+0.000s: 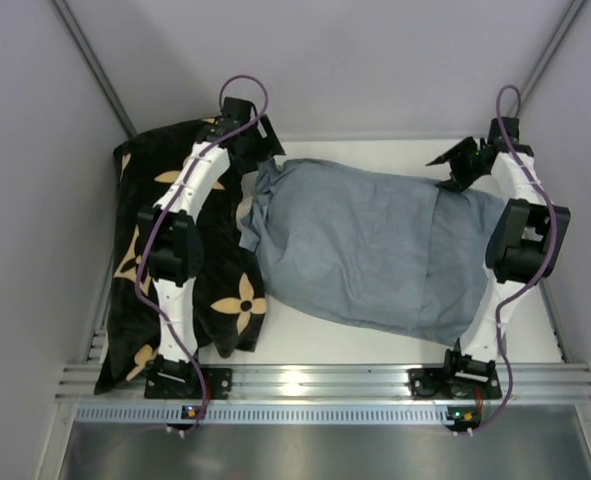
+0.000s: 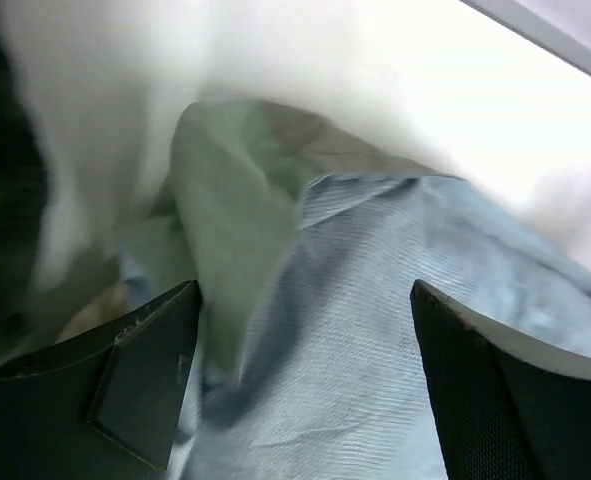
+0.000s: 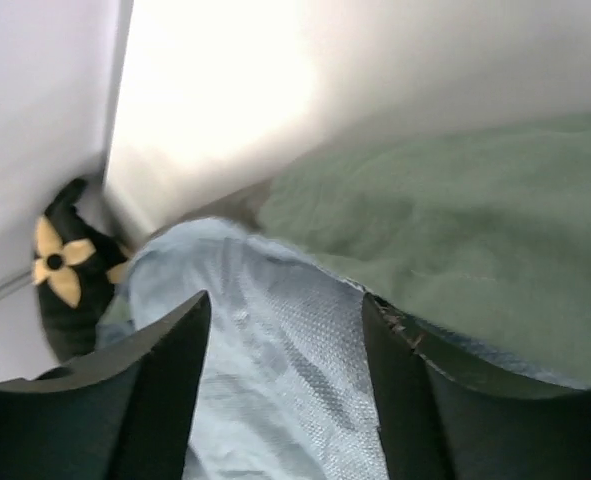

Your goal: Remove the pillowcase from the pillow

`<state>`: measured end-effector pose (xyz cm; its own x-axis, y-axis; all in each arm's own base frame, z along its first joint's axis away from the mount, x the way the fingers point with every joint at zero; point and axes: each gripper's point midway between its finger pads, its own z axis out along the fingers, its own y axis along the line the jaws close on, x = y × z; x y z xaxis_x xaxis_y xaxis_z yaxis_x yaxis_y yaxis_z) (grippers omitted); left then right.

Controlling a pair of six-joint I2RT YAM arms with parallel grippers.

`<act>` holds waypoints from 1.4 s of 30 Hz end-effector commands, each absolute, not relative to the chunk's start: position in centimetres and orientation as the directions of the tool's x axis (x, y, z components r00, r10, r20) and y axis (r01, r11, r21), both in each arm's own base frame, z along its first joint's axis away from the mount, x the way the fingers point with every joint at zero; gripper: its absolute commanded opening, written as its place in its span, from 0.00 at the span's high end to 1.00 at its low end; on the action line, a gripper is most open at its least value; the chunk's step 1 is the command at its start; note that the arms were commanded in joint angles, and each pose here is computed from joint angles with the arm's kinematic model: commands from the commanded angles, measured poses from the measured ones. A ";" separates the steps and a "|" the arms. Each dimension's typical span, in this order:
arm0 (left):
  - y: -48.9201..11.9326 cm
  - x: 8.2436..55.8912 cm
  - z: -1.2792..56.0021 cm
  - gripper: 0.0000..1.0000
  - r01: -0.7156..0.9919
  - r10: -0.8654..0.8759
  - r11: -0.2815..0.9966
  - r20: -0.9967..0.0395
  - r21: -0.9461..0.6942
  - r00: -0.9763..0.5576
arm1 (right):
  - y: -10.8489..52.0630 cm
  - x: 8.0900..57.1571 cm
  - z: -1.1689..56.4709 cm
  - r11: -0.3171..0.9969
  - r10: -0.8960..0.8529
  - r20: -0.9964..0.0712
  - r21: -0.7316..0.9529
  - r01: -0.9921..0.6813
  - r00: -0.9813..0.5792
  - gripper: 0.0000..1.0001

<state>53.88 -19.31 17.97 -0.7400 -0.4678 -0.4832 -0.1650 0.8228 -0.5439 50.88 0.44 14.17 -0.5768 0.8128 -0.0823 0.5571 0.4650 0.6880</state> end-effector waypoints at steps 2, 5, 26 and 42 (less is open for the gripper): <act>-16.7 50.5 28.1 0.12 -0.080 -0.312 0.942 -0.770 -0.325 -0.557 | -1.4 52.4 18.9 0.655 0.717 -0.375 0.650 0.385 -0.588 0.37; -19.9 47.0 30.2 0.11 0.026 -0.211 0.963 -0.809 -0.269 -0.549 | -2.1 50.6 21.8 0.709 0.685 -0.473 0.610 0.355 -0.554 0.32; -47.7 28.2 22.3 0.12 0.564 0.228 0.785 -0.727 -0.257 -0.648 | -0.3 29.2 21.7 0.800 0.600 -0.631 0.460 0.386 -0.491 0.35; -51.5 26.4 17.0 0.14 0.568 0.271 0.773 -0.662 -0.284 -0.699 | -1.0 25.9 18.6 0.810 0.586 -0.596 0.402 0.428 -0.549 0.36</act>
<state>27.07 -50.04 15.85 -0.7077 0.2957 -0.6417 0.5615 0.7866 -0.2568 26.14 0.29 17.60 -0.5693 0.6004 -0.5616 0.4115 0.7995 0.4376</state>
